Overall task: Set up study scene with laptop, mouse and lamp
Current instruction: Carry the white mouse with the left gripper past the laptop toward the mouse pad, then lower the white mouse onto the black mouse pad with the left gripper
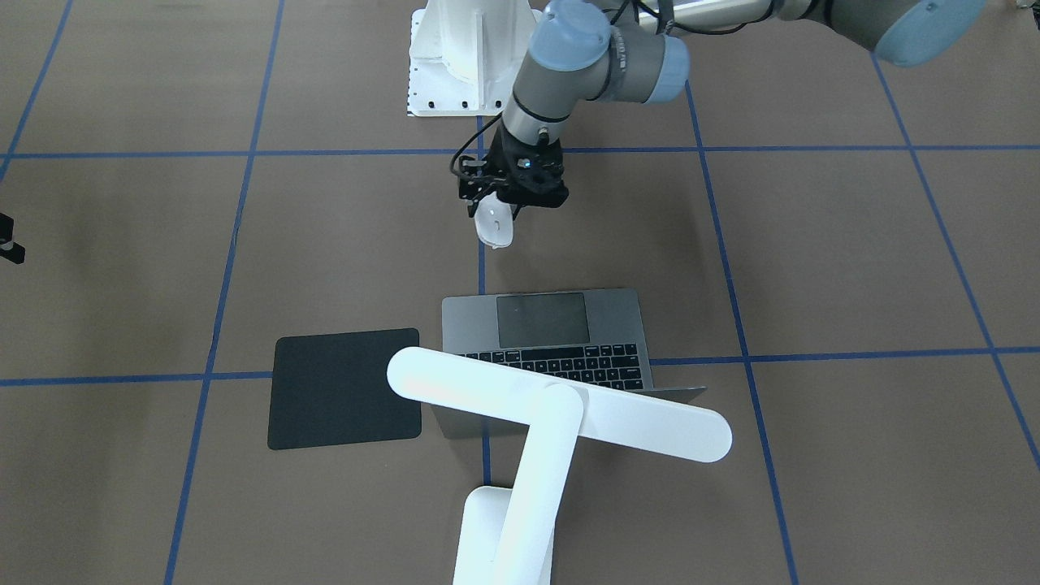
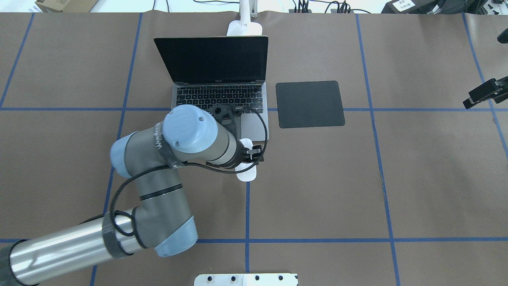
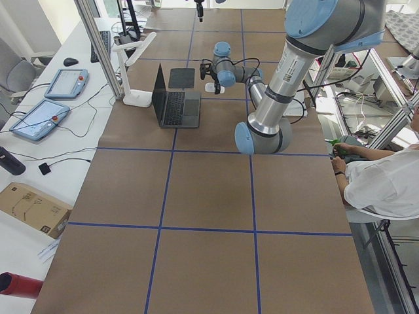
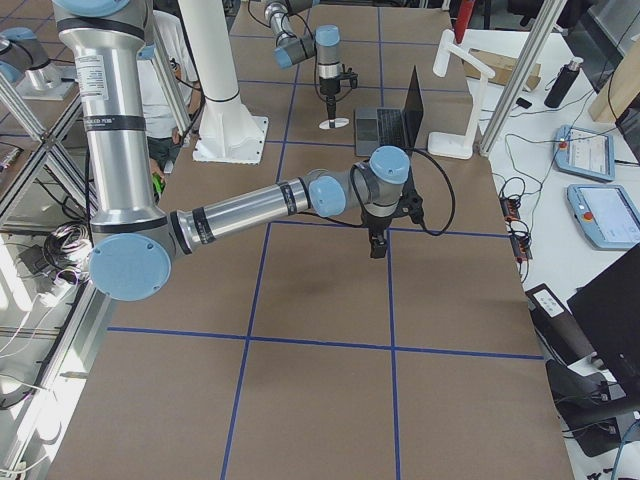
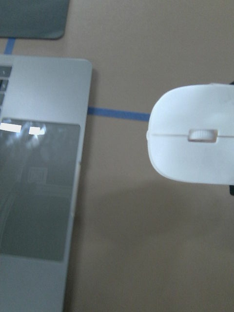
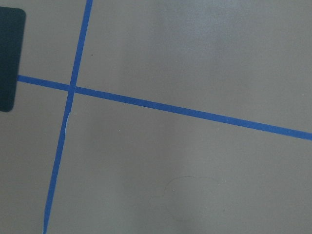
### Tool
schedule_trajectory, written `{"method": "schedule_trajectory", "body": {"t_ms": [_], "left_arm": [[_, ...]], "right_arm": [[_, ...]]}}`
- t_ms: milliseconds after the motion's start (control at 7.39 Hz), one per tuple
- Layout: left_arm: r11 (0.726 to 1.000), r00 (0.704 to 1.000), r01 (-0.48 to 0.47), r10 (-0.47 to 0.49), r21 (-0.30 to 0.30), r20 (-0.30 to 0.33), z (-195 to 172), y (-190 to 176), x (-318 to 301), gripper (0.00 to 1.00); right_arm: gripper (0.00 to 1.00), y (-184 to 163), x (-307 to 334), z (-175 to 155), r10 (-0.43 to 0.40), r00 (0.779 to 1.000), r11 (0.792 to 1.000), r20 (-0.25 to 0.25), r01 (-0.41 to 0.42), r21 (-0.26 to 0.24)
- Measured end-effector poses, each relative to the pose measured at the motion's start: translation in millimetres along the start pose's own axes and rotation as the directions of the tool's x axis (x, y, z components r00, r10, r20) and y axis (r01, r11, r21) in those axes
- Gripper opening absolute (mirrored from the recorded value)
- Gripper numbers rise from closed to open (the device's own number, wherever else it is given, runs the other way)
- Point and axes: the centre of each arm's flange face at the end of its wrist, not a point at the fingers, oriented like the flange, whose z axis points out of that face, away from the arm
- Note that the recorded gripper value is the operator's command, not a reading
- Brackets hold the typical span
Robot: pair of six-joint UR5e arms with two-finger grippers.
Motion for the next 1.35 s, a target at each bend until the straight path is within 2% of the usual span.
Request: {"method": "schedule_trajectory", "body": {"t_ms": [271,677,1083,1354], "left_arm": [[0.999,0.999,-0.008,0.007,0.038,0.033,22,-36,67,0.60],[0.994,0.991,-0.042,0.028,0.104,0.132,60,-76,141,0.60],[0.982,0.984,-0.058,0.026,0.178,0.177,87,-102,174,0.57],[0.972,0.981,-0.065,0.021,0.225,0.195,100,-120,174,0.57]], "right_arm": [[0.98,-6,7,8,-0.009,1.000,1.000,0.001,0.009,0.009],[0.98,-11,7,9,-0.011,1.000,1.000,0.003,0.011,0.011],[0.98,-15,7,11,-0.009,1.000,1.000,0.004,0.009,0.008],[0.98,-18,6,10,-0.011,1.000,1.000,0.005,0.011,0.011]]}}
